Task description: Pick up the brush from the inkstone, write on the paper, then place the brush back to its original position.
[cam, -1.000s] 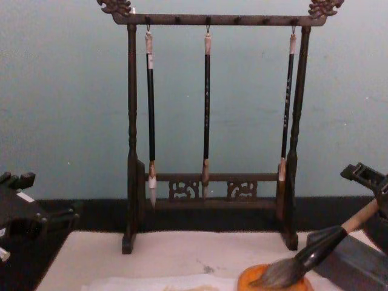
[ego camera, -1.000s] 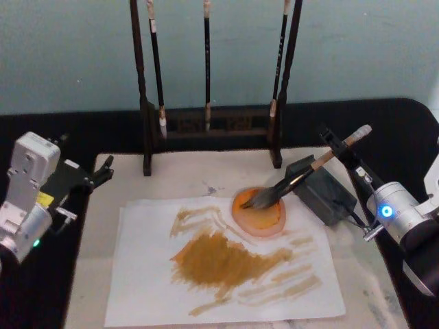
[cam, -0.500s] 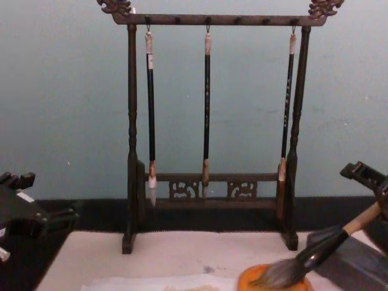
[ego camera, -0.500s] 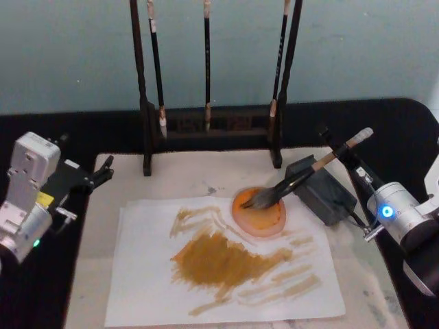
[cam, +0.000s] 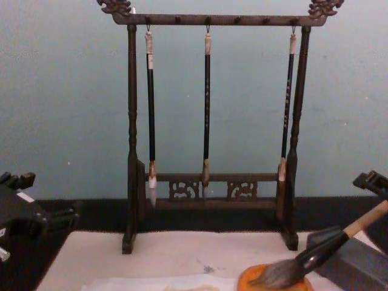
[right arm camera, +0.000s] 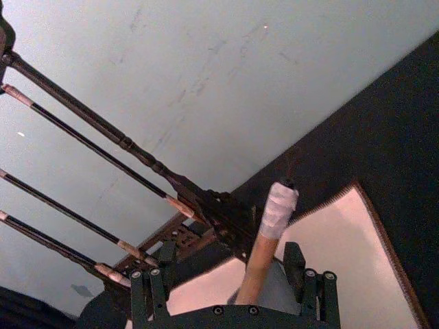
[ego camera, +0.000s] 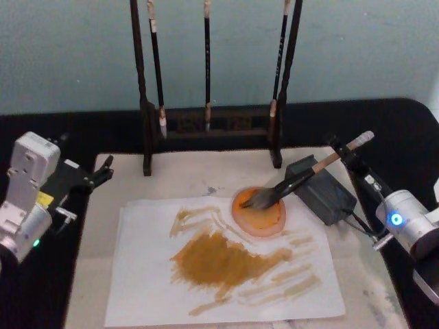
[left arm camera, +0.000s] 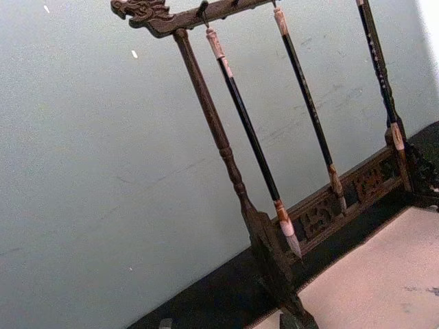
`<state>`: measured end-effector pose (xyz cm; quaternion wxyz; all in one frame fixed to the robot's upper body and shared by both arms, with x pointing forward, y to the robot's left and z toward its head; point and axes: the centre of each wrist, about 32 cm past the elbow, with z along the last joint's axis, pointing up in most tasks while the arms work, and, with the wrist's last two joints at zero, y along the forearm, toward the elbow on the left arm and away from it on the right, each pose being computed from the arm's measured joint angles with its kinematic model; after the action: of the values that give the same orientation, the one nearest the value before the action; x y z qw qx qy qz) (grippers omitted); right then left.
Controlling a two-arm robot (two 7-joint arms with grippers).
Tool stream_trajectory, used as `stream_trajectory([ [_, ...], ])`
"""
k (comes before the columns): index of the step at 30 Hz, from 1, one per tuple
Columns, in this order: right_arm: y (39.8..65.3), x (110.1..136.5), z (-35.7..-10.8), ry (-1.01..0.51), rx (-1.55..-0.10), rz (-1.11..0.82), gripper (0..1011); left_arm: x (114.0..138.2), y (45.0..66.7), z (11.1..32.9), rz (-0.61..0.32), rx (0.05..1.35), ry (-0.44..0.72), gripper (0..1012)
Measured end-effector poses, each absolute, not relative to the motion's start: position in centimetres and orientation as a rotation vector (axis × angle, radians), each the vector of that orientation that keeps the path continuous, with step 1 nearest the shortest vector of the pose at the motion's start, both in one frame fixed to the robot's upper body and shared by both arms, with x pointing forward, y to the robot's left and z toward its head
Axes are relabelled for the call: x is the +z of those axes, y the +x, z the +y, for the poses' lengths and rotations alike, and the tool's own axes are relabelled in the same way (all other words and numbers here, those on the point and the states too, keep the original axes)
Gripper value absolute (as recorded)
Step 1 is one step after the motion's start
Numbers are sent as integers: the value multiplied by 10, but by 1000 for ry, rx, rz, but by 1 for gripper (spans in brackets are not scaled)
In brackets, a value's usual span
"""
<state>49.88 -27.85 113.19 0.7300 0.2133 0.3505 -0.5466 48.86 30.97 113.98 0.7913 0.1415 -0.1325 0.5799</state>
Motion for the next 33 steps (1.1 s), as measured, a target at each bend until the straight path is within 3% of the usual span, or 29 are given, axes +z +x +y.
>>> stream_trajectory([
  [21,454,1157,-294,398,-1224,779,1000,1140,489,310,-285,1248,304,1009],
  [33,461,1164,-283,223,-1218,359,1000,1140,489,310,-285,1248,304,1010],
])
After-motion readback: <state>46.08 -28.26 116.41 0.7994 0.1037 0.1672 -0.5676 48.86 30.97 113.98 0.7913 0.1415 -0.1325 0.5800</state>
